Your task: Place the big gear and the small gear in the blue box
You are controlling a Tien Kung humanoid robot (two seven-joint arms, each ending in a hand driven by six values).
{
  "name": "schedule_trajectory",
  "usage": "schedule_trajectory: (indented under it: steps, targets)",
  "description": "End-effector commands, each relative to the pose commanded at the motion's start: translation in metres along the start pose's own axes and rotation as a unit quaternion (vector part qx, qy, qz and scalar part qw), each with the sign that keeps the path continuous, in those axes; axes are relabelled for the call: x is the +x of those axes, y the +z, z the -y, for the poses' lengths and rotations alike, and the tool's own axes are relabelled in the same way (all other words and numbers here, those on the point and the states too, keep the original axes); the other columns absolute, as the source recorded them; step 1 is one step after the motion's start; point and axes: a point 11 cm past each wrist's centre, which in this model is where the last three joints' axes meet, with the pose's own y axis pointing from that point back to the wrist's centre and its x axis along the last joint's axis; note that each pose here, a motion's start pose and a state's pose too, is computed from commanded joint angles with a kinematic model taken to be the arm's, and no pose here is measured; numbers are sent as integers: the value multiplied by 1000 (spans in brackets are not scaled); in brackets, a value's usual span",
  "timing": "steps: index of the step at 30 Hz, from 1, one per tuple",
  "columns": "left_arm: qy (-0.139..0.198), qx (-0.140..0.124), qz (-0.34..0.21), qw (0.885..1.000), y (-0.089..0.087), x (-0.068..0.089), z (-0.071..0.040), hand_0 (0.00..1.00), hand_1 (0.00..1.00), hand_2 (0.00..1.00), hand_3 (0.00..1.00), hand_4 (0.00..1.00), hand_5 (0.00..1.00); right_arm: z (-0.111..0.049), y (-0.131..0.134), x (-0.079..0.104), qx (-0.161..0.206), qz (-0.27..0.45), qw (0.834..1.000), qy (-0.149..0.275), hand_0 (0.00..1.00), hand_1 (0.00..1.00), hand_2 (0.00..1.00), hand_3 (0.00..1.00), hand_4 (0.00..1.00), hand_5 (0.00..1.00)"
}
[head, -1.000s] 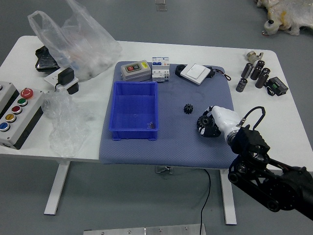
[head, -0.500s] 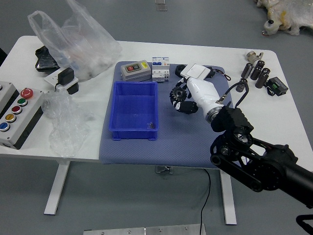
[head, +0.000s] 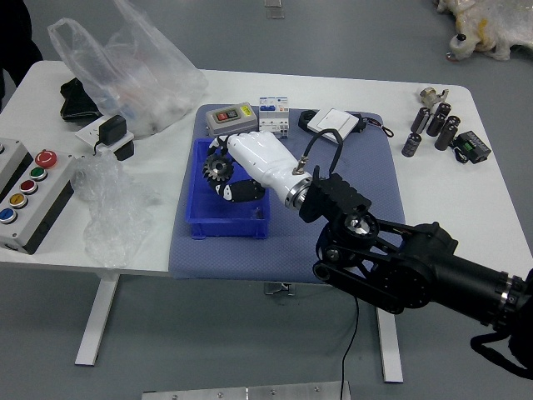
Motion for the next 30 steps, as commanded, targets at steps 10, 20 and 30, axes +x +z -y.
schedule_trajectory:
  steps: [10,20,30]
  targets:
    - [0,1,1,1000,-1,0,0,622,522,517,660,695,274,3,12,-9,-21,-70,997,-29,805,810,786,699,560,82]
    - [0,0,1,1000,0,0,0,622,522,516,659,694,274,1,15,-15,-28,-71,996,-38,876,893,890,870,687,123]
    - [-1,-1,0,1000,0,-1,0,622,522,516,658,694,274,-4,35,8,-58,1,998,19,828,838,864,871,710,126]
